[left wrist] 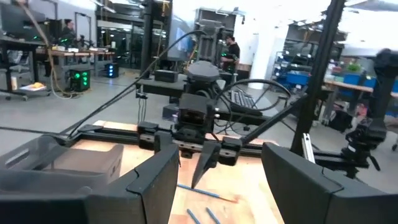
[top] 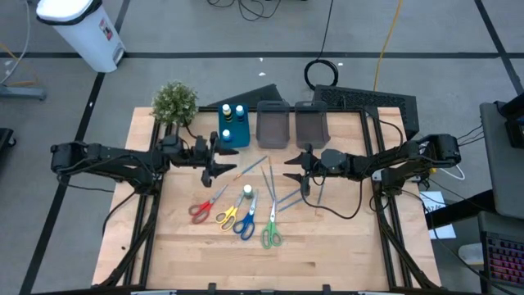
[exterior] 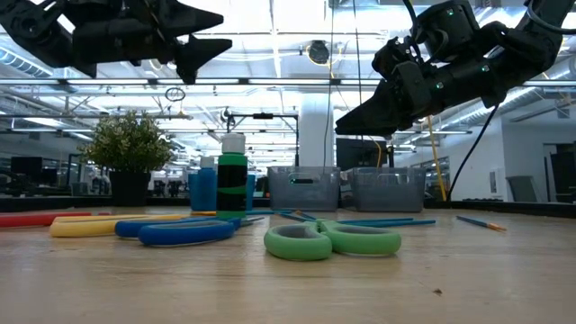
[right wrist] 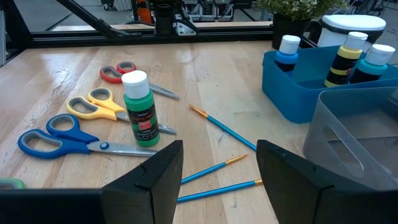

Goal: Pick & Place Paint Supplies
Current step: Put the green paint into the blue bin

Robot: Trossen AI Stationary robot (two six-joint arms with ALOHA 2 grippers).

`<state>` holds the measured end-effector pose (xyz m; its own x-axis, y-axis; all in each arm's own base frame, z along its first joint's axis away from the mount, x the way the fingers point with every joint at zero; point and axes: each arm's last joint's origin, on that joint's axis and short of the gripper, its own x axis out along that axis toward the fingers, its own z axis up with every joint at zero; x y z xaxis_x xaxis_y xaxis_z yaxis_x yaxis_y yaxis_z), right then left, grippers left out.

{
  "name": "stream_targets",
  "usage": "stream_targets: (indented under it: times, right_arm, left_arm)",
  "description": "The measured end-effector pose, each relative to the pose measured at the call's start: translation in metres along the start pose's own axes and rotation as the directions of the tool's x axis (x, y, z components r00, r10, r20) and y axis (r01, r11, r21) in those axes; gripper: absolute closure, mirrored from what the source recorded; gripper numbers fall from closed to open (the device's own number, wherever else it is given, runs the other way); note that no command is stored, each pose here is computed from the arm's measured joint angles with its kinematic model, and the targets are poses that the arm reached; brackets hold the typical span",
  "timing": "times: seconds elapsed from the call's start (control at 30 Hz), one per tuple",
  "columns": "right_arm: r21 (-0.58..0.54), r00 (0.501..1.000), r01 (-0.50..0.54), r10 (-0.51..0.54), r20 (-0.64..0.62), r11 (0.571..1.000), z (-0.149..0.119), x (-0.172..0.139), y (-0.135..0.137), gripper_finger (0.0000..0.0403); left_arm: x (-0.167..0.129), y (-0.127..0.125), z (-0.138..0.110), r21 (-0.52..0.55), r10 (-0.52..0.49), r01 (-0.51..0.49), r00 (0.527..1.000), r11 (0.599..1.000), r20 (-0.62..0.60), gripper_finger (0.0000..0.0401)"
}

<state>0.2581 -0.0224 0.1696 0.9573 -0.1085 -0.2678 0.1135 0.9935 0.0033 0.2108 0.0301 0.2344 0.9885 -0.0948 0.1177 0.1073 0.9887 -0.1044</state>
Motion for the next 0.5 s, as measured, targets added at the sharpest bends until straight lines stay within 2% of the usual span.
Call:
stream_targets:
  times: [0.13,0.27,0.5]
  right_arm:
    - [0.000,1.000,0.000,0.000,0.000,1.000,0.000,0.000,0.000,0.0206]
    - [0.000,1.000,0.000,0.000,0.000,1.000,0.000,0.000,0.000,0.0206]
    - [0.000,1.000,0.000,0.000,0.000,1.000,0.000,0.000,0.000,0.0206]
  left_arm:
    - [0.002,-0.010,-0.001,0.047,-0.101,0.102,0.995,0.994,-0.015,0.0162]
    - [0.003,-0.022,-0.003,0.096,-0.218,0.220,0.976,0.971,-0.030,0.0162]
    - [0.005,-0.038,-0.005,0.166,-0.292,0.294,0.956,0.941,-0.037,0.0162]
